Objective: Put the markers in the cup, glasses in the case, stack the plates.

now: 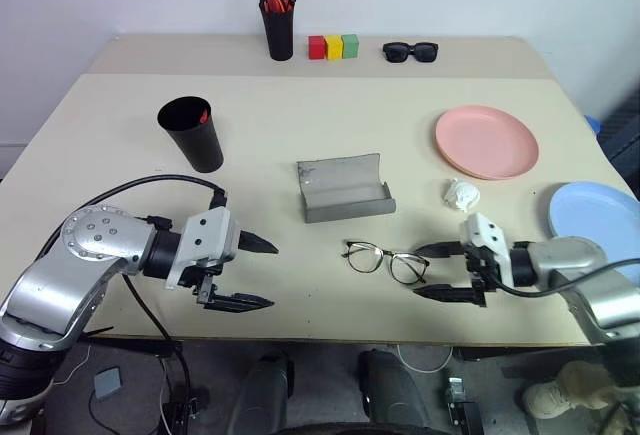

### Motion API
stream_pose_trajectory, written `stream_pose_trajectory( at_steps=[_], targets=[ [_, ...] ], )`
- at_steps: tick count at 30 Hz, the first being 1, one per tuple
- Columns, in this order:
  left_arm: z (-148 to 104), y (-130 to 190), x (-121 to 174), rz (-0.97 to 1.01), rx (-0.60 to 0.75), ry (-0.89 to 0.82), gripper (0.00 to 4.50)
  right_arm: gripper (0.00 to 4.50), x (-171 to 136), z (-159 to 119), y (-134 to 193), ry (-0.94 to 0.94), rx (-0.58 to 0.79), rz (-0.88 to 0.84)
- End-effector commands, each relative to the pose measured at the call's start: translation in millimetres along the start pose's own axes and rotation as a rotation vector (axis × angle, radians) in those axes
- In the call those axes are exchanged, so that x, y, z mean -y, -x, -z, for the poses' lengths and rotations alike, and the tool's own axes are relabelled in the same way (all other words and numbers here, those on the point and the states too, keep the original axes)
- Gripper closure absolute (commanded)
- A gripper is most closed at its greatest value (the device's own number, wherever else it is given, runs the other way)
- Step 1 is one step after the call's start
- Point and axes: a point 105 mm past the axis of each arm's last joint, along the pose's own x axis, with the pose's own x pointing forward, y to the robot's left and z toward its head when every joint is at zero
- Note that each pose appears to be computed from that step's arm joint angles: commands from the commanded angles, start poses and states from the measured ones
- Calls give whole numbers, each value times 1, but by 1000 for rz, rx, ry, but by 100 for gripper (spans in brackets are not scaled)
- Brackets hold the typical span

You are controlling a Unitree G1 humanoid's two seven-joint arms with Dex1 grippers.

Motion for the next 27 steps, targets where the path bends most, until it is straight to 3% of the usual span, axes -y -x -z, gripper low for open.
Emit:
stream_pose_trajectory(
  at_steps=[1, 18, 27],
  targets=[
    [-8, 1, 1, -26, 10, -39, 68, 70, 11, -21, -9, 76, 49, -18],
    [-10, -2, 2, -46, 22, -28, 68, 70, 2, -46, -11, 78, 11, -102],
    [-9, -4, -1, -52, 23, -30, 68, 70, -1, -40, -17, 38, -12, -115]
  ],
)
